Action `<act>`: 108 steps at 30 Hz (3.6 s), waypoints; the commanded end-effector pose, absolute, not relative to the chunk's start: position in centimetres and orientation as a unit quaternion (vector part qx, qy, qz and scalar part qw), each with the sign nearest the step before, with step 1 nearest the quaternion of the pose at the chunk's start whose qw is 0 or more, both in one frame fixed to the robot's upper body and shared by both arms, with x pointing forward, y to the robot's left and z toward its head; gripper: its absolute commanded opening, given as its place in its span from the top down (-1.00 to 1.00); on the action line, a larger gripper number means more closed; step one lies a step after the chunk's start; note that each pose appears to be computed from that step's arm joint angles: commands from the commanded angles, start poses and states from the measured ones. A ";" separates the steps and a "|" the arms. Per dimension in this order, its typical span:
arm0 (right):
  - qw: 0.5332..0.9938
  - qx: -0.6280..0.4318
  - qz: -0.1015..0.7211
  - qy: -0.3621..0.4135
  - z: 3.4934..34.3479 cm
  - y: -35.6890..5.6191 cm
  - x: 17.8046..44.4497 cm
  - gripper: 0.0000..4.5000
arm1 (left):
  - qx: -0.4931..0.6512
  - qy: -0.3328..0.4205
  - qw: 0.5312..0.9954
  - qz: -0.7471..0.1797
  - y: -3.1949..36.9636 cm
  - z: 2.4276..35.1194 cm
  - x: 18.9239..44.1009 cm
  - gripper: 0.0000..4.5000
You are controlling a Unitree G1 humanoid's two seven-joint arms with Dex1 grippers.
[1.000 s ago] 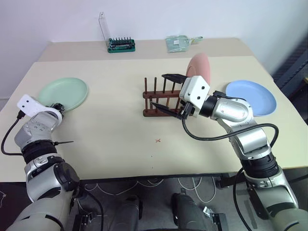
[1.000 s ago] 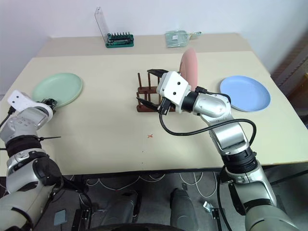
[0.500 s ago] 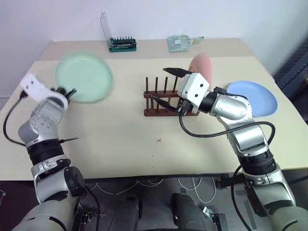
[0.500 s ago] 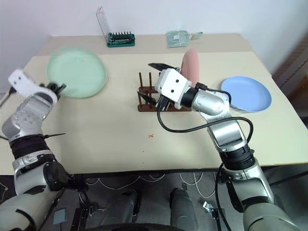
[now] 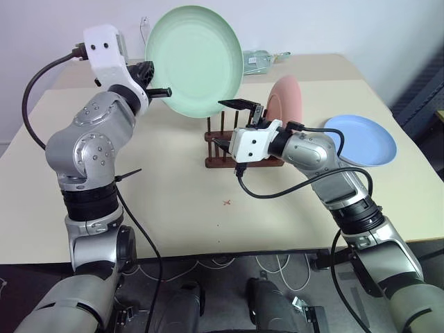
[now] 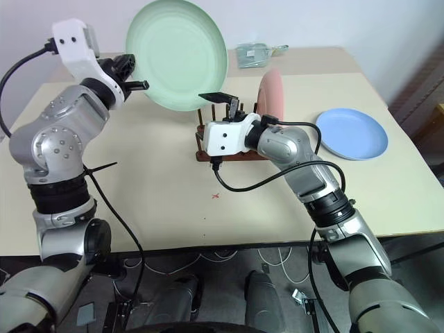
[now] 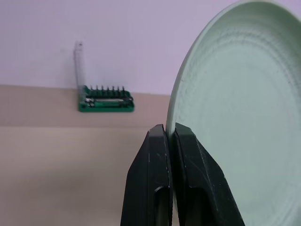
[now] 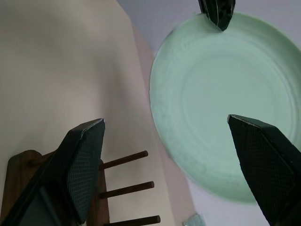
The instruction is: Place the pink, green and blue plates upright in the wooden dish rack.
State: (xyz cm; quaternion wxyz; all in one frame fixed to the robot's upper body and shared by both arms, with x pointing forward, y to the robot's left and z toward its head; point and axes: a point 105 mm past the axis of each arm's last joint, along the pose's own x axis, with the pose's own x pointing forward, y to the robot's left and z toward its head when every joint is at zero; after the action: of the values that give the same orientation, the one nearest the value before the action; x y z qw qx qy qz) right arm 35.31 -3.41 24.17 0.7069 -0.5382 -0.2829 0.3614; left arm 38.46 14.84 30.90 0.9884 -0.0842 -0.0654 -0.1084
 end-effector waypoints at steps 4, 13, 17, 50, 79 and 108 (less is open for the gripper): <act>0.690 -0.581 0.308 -0.302 25.7 -4.0 36.3 -0.90 | -0.094 -0.098 0.975 -0.174 12.2 33.9 36.3 0.99; 0.688 -0.590 0.301 -0.297 25.4 -4.3 36.8 0.32 | -0.089 -0.086 0.977 -0.173 12.3 33.6 36.3 1.00; 0.686 -0.592 0.296 -0.302 25.6 -4.2 36.8 0.99 | -0.108 -0.089 0.975 -0.173 12.4 33.6 36.3 1.00; 0.882 0.140 0.413 -0.180 29.5 -6.4 31.5 1.00 | 0.048 -0.033 0.929 -0.364 15.4 17.8 30.5 -0.48; 0.881 0.270 0.386 -0.043 27.9 -8.0 36.1 0.10 | 0.075 0.000 0.883 -0.463 11.2 15.9 28.2 -0.51; 0.943 -0.045 0.291 -0.155 32.4 -21.4 31.9 -0.98 | 0.073 0.000 0.885 -0.460 11.6 15.2 28.3 -0.51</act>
State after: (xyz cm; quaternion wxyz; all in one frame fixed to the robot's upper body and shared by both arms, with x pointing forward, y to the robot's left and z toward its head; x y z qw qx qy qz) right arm 32.09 -19.26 31.87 0.9361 -0.0313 -0.1423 0.3202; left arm 28.48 11.71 14.24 0.8874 0.0656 0.0223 -0.4557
